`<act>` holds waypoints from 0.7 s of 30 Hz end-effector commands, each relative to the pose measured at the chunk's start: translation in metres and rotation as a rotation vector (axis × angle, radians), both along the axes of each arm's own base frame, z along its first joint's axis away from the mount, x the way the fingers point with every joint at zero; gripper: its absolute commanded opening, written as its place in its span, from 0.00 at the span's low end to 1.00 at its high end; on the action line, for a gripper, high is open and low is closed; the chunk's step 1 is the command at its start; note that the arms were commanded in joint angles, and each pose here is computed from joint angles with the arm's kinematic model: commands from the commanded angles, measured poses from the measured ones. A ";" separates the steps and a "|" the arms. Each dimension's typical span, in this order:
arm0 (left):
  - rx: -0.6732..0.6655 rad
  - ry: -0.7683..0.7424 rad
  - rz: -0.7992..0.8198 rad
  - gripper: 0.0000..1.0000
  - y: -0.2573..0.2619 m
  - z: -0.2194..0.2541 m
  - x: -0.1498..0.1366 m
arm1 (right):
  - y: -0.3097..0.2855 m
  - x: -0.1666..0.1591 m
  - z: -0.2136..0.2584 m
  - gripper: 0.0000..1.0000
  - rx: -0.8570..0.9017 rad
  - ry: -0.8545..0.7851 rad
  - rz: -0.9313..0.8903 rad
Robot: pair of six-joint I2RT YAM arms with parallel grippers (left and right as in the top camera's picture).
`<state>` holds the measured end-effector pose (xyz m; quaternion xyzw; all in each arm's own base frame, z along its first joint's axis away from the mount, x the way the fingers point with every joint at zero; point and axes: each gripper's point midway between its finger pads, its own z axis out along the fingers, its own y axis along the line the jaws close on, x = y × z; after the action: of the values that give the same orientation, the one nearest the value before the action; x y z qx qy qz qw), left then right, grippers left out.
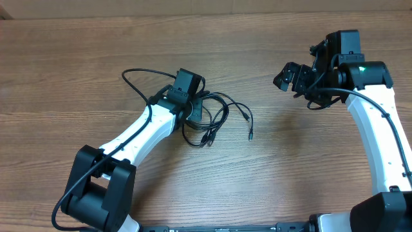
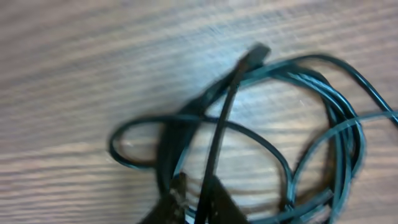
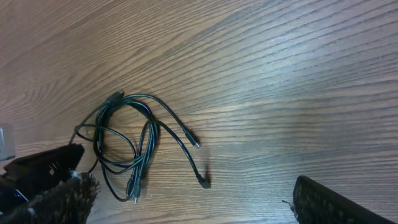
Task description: Untangle cables
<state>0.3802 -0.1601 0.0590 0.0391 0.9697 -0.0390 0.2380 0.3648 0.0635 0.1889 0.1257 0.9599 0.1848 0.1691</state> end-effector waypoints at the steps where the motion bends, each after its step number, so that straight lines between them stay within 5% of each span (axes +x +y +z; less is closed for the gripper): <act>1: 0.088 -0.047 0.051 0.04 0.017 0.002 0.008 | -0.001 0.006 0.011 1.00 0.006 -0.033 -0.003; 10: 0.142 -0.046 0.311 0.04 0.073 0.001 0.013 | -0.001 0.006 0.011 1.00 0.006 -0.033 -0.003; 21: 0.180 0.165 0.583 0.04 0.164 -0.016 -0.025 | -0.001 0.006 0.011 1.00 0.006 -0.033 -0.003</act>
<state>0.3633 -0.0161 0.0468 -0.1880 0.9614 0.1024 0.1728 0.3647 0.0635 0.1888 0.1257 0.9599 0.1848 0.1689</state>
